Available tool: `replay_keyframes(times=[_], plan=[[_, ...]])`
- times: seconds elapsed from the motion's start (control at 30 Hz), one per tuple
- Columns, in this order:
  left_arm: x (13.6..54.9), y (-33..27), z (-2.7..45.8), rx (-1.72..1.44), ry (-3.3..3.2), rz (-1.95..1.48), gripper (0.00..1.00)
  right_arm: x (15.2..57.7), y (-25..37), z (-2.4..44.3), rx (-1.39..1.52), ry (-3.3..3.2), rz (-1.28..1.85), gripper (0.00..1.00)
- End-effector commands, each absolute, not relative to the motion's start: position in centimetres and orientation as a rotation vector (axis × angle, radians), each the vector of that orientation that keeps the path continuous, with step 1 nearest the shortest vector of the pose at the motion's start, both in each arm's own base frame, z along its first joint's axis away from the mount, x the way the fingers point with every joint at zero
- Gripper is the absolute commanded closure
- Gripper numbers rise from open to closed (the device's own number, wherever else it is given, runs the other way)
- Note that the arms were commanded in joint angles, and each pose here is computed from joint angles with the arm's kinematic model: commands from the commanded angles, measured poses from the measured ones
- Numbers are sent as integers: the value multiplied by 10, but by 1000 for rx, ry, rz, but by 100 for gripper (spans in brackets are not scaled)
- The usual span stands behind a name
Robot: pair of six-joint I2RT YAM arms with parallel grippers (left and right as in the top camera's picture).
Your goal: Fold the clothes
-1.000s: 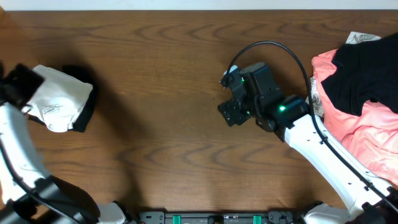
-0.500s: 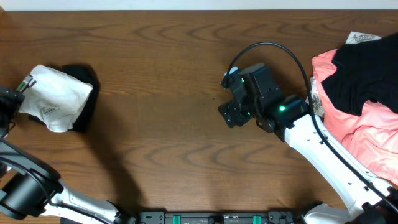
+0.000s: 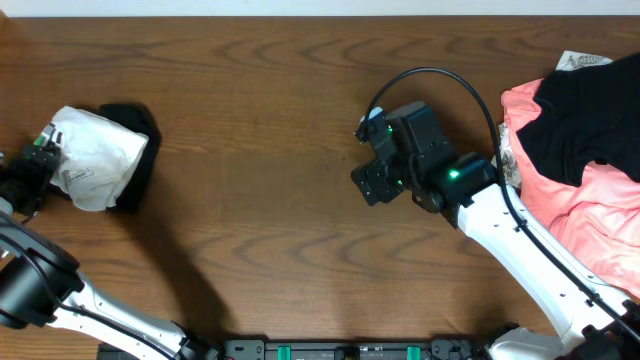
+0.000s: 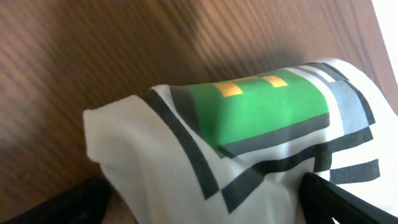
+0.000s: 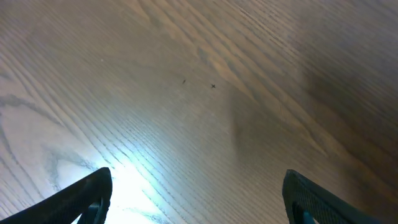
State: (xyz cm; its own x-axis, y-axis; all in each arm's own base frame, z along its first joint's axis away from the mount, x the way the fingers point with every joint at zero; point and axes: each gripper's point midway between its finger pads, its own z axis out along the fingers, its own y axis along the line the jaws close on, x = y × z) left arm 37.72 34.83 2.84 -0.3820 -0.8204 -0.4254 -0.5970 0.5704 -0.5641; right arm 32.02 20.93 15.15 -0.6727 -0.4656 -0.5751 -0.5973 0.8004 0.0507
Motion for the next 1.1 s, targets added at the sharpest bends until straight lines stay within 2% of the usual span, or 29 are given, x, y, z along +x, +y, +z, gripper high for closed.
replay_keyframes(times=[0.0,0.13,0.2,0.3,0.4,0.5,0.57,0.67,0.7,1.07], plan=[[391,342,39,-1024,2085,-491,2,320,211,154,-788,2425,325,15],[408,335,62,-902,2003,-591,0,322,211,155,-786,2418,326,15],[412,333,67,-882,1983,-614,2,322,212,155,-786,2417,326,15],[415,330,68,-874,1984,-624,9,322,212,155,-785,2415,326,15],[416,326,66,-877,1993,-635,19,322,212,155,-785,2414,327,15],[417,322,65,-883,1999,-647,43,322,212,155,-785,2414,327,16],[417,322,65,-895,1995,-654,65,322,212,155,-785,2414,326,16],[419,324,68,-912,1977,-658,81,322,212,155,-785,2414,327,16],[420,326,71,-924,1961,-661,93,322,212,155,-785,2415,326,16],[459,313,134,-706,1857,-723,94,323,212,156,-784,2410,327,16]])
